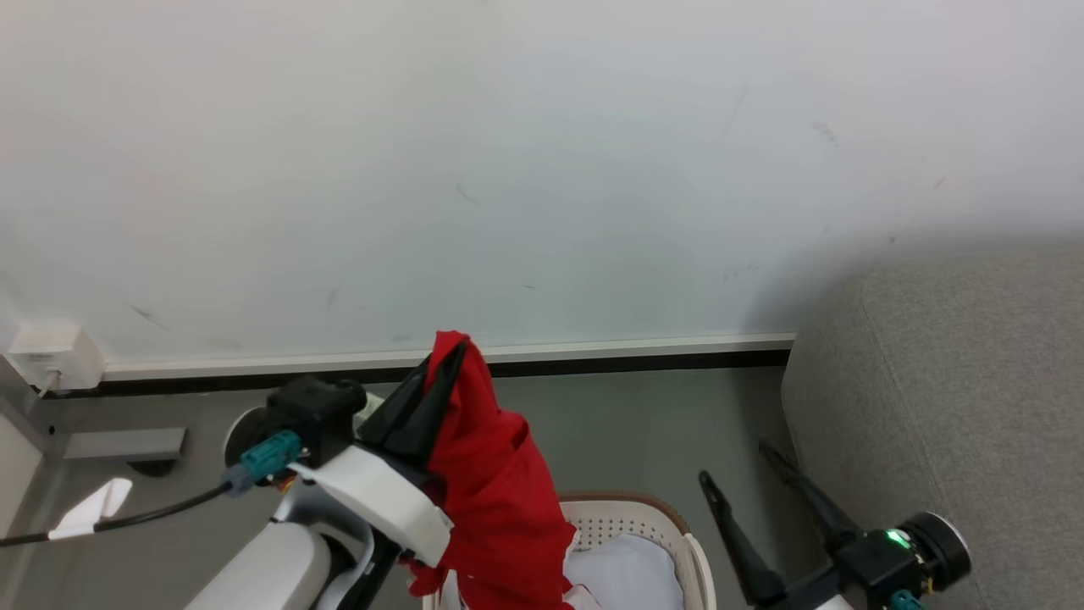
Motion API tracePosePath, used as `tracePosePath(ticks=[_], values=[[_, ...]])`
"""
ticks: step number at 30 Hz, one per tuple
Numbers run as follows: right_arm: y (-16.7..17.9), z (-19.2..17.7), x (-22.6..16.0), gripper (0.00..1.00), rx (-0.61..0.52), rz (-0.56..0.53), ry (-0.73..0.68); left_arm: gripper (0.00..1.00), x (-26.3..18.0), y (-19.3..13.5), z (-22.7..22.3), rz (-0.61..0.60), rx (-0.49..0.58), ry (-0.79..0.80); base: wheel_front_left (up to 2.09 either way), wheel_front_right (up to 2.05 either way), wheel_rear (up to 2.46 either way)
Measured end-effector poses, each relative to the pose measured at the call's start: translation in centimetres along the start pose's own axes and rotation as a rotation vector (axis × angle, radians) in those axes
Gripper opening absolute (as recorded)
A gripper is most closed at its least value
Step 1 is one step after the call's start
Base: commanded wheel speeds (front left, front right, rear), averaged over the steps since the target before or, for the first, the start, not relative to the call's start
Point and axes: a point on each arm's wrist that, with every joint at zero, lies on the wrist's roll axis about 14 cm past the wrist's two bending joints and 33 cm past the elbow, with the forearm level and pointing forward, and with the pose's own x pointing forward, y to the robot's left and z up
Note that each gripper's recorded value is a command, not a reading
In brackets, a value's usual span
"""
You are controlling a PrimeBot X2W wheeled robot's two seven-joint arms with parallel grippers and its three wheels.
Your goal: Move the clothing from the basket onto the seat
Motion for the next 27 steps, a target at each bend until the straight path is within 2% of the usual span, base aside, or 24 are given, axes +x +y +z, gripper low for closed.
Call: tracePosePath(ticks=[15, 20, 27], values=[[7.1, 3.4, 3.8, 1.0, -0.062, 0.338, -0.068, 0.0, -0.1, -3.4, 2.3, -0.099, -0.015, -0.032, 0.0, 0.0, 0.0], [8.9, 3.2, 4.4, 1.0, -0.075, 0.405, -0.051, 0.0, 0.0, -4.9, 2.9, -0.138, -0.022, -0.046, 0.0, 0.0, 0.0], [10.8, 1.9, 5.0, 1.0, -0.024, 0.443, 0.006, 0.0, -0.1, -7.2, 3.0, -0.212, -0.032, -0.036, 0.0, 0.0, 0.0]])
